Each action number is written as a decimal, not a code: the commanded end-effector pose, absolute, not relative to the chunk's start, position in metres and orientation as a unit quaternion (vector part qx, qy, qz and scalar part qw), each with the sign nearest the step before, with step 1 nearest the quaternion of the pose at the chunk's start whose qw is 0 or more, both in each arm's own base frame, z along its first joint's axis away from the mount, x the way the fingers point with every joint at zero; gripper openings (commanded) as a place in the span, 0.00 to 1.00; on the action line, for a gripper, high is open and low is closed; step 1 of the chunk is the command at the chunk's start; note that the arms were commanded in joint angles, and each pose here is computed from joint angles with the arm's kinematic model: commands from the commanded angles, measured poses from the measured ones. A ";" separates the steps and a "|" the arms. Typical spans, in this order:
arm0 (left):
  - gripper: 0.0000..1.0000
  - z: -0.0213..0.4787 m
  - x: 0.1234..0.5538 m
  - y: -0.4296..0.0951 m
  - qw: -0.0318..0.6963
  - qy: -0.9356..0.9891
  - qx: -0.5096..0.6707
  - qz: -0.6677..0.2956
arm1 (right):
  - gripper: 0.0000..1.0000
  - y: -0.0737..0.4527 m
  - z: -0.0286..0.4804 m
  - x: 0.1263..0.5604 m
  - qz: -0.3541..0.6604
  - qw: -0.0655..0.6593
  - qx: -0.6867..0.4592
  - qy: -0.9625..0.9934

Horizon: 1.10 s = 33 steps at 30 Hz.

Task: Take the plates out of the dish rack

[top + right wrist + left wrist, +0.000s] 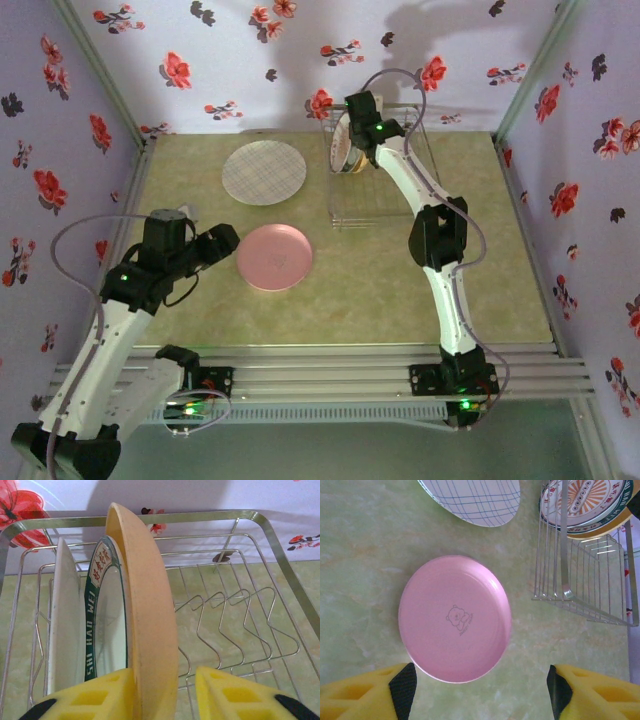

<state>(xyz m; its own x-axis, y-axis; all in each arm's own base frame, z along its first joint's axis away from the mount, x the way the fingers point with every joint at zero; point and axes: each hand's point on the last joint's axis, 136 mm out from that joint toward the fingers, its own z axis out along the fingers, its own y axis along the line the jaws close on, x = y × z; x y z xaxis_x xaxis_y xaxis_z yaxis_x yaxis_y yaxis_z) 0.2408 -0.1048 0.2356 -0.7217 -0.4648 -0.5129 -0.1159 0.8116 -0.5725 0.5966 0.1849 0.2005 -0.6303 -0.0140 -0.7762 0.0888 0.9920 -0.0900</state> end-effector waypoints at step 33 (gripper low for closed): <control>0.73 0.236 0.242 -0.104 0.343 0.892 -0.151 -0.254 | 0.10 0.203 0.220 0.606 -0.130 0.483 0.023 0.866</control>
<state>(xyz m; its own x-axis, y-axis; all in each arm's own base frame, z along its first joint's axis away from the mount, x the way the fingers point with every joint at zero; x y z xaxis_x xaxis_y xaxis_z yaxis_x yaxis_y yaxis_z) 0.2410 -0.1050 0.2356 -0.7223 -0.4620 -0.5147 -0.1132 0.8131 -0.5710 0.6018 0.1922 0.2042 -0.5858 -0.0734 -0.8072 0.1505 0.9687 -0.1973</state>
